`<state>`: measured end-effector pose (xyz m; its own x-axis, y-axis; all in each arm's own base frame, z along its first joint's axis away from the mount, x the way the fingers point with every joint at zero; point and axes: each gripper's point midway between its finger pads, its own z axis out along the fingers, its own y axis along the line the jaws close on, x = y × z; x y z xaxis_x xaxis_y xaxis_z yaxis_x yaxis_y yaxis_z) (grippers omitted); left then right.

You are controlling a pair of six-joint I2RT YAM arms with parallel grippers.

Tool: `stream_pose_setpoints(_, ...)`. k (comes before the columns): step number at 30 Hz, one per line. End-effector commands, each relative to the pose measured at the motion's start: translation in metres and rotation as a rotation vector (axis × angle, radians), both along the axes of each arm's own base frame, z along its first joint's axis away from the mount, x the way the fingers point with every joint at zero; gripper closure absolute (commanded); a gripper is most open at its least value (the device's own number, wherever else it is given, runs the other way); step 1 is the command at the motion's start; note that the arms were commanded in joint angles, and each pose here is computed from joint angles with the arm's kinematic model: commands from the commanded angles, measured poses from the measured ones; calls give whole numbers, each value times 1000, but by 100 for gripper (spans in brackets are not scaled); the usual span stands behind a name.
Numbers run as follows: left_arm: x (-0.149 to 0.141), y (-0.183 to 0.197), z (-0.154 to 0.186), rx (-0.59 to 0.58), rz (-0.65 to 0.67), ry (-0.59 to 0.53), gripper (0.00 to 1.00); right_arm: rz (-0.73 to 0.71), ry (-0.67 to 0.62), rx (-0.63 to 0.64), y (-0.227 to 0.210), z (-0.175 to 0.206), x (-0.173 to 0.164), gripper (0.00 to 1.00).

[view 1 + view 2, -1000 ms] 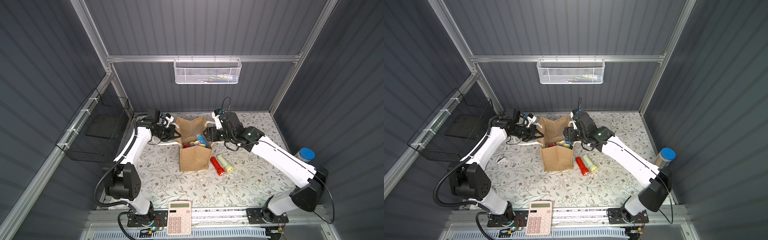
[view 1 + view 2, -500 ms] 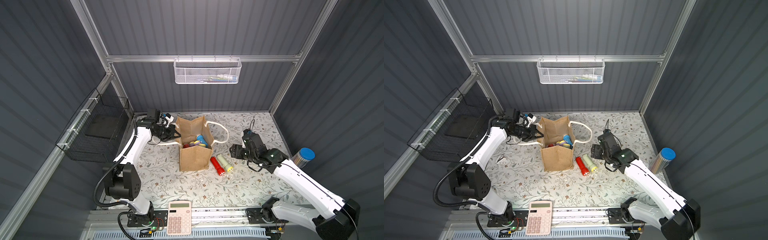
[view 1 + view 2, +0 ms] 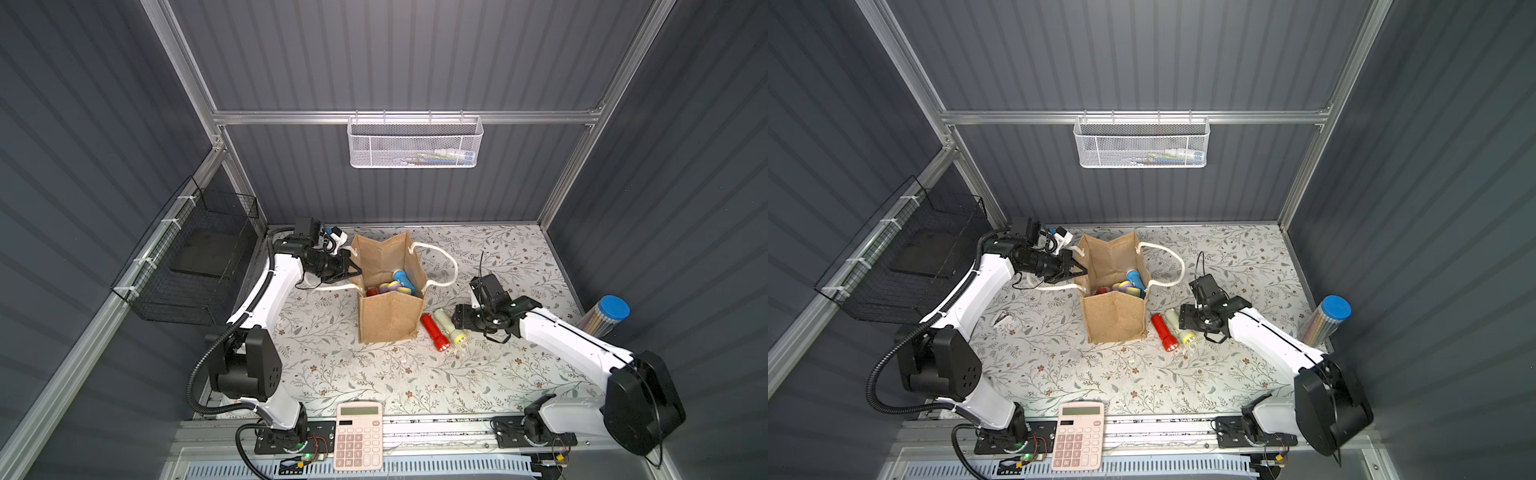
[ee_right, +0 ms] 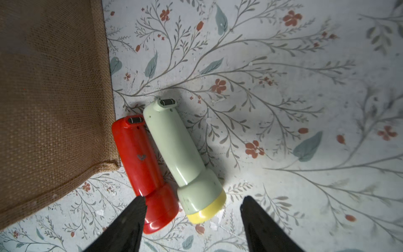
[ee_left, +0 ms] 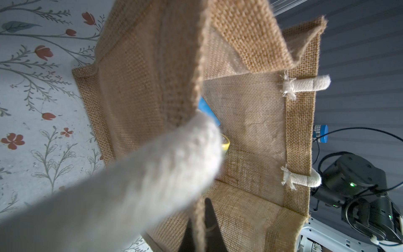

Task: Put the flashlights into the tote bags
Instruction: Pick up the flashlight from the center of the board.

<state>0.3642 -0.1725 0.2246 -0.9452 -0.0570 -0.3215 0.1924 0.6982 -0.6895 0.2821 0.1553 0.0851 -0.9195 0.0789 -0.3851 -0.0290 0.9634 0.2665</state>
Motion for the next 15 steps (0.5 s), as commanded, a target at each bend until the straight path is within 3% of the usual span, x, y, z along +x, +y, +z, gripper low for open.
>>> stream_pose_setpoints(1, 6, 1, 9, -14, 1, -44, 100, 77, -29, 13, 16, 6, 19, 29)
stream_pose_setpoints(8, 6, 1, 9, -9, -8, -42, 100, 133, 19, -1, 30, -5, 36, 31)
stream_pose_setpoints(15, 6, 2, 8, 1, -10, -42, 100, 179, 92, -63, 34, -24, 31, 32)
